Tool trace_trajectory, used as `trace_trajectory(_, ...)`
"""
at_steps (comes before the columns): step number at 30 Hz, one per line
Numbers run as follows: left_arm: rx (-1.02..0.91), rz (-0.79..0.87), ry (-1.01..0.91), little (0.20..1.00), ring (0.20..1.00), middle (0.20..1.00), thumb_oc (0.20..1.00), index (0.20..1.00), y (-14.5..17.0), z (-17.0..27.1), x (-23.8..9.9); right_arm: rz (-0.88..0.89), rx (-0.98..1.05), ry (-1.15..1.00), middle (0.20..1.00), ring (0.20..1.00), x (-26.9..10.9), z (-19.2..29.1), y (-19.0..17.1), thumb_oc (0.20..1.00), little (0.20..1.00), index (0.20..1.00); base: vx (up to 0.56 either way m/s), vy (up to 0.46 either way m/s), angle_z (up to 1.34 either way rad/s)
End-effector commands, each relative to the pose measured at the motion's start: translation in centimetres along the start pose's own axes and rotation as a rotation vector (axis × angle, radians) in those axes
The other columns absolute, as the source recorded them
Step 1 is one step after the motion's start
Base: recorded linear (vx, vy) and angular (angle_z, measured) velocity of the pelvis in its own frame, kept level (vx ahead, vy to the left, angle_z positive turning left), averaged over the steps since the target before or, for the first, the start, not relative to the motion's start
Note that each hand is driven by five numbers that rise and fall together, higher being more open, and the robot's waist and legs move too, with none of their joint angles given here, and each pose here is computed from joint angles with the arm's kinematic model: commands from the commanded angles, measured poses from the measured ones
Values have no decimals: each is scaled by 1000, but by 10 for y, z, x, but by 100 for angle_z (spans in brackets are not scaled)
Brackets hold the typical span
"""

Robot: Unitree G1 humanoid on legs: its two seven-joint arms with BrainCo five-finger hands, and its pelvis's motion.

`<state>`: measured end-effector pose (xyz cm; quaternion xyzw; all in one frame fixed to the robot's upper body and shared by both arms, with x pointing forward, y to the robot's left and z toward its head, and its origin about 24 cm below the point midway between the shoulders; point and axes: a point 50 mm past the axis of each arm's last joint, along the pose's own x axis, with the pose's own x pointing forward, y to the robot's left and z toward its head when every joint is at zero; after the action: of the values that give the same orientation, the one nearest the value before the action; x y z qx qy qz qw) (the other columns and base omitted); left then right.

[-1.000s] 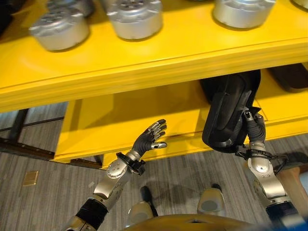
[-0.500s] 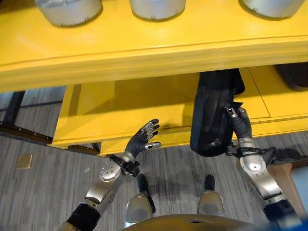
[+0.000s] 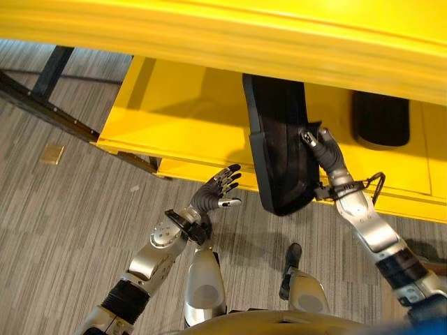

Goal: Move parts from the plastic box to the shelf.

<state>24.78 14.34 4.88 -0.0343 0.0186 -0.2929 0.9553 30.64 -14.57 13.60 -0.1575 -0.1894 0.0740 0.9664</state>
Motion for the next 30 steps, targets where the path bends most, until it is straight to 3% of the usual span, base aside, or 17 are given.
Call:
trace_trajectory(1, 52, -57, -112, 1000, 1000, 1000, 1000, 1000, -4, 31, 7, -67, 12, -133, 200, 200, 34, 39, -3, 200, 200, 200, -52, -3, 16)
trace_trajectory(7, 69, -76, -144, 1000, 1000, 1000, 1000, 1000, -5, 43, 17, -220, -21, -89, 200, 200, 61, 44, -19, 200, 200, 200, -66, -10, 10)
trace_trajectory(13, 10, -67, -198, 1000, 1000, 1000, 1000, 1000, -13, 52, 28, -436, 30, 90, 200, 200, 91, 38, -51, 200, 200, 200, -102, 38, 8)
trace_trajectory(30, -64, -82, -220, 1000, 1000, 1000, 1000, 1000, -29, 53, 38, -561, 78, 286, 200, 200, 99, 14, -77, 200, 200, 200, -43, -7, -1)
